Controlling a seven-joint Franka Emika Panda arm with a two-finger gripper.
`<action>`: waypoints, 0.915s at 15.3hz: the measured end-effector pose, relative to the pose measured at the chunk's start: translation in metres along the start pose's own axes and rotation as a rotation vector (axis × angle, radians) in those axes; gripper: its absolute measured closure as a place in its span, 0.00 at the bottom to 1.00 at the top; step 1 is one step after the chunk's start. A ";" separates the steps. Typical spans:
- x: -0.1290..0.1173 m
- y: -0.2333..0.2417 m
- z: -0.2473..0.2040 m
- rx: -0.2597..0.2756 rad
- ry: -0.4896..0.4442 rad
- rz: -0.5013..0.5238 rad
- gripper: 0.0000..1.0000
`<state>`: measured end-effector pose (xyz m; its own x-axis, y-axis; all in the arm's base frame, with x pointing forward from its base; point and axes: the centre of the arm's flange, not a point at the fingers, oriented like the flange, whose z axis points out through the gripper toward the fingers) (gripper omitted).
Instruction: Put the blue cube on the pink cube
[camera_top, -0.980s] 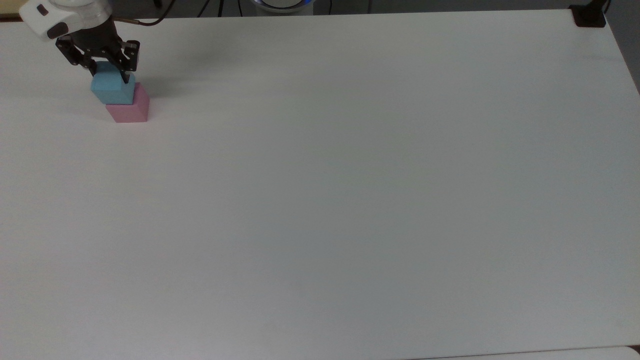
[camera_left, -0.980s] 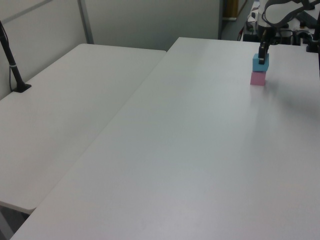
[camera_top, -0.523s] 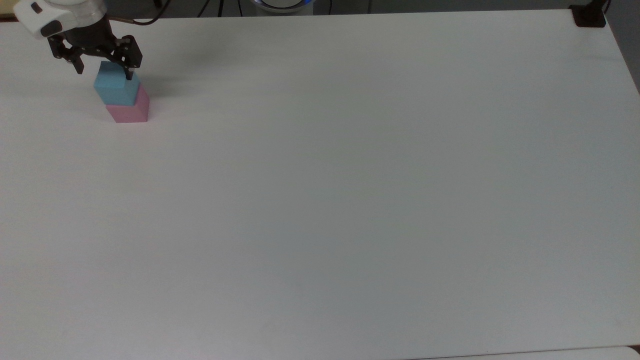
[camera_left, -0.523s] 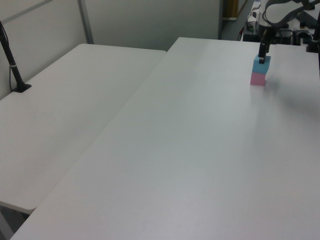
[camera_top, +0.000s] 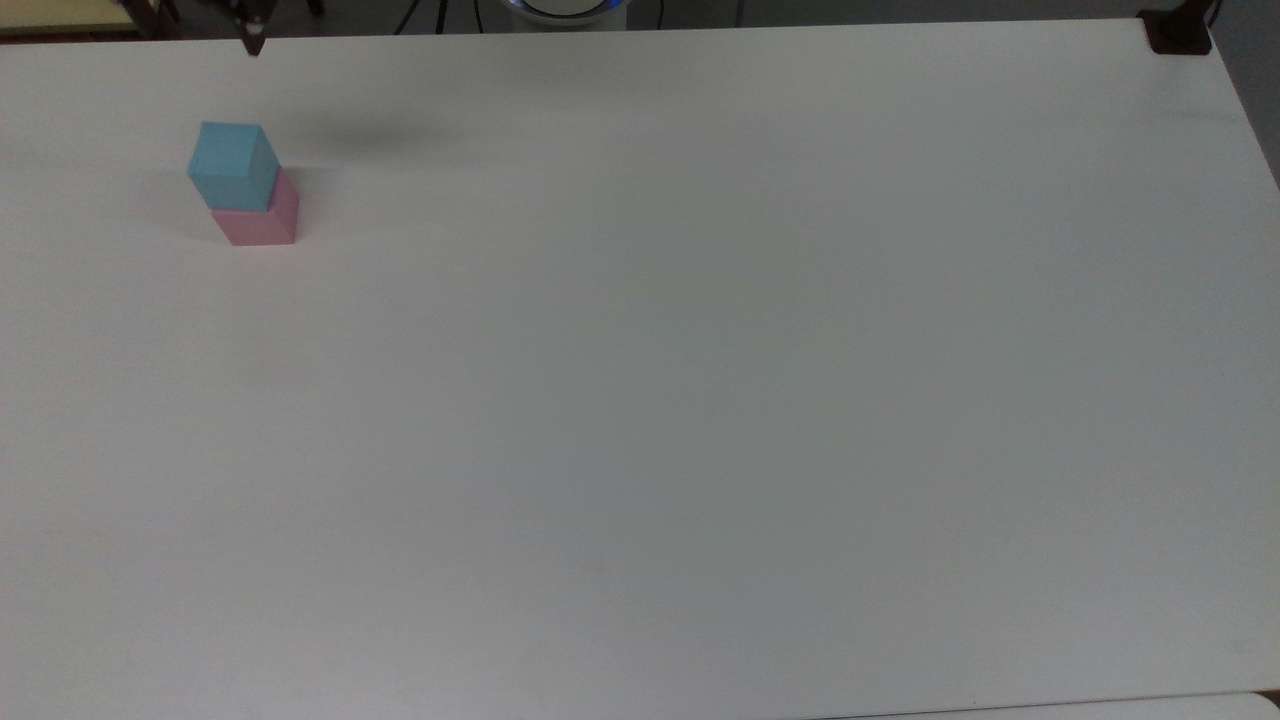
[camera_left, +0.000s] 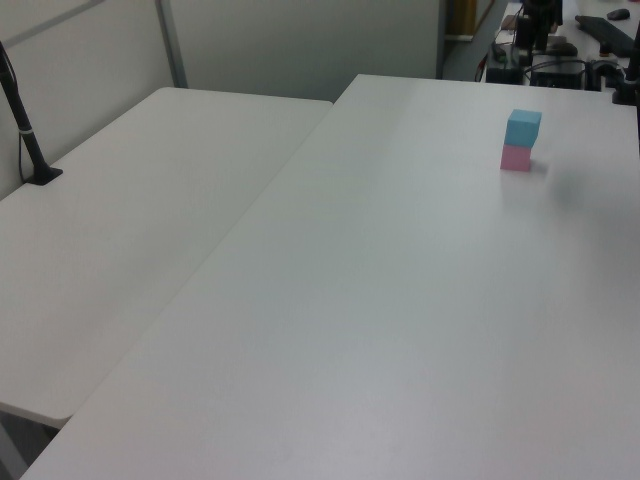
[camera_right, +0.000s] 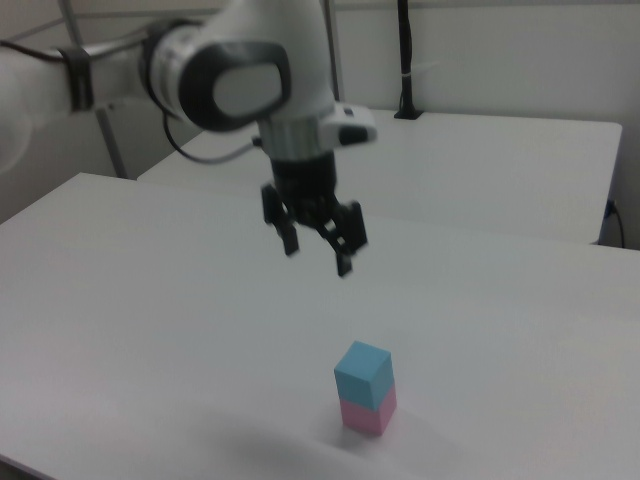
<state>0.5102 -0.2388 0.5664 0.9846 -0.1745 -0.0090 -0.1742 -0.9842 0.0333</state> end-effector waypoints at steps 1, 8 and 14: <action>-0.001 -0.008 -0.015 0.023 0.004 0.000 0.00; 0.004 -0.110 -0.055 0.058 0.043 0.036 0.00; 0.004 -0.165 -0.057 0.061 0.044 -0.081 0.00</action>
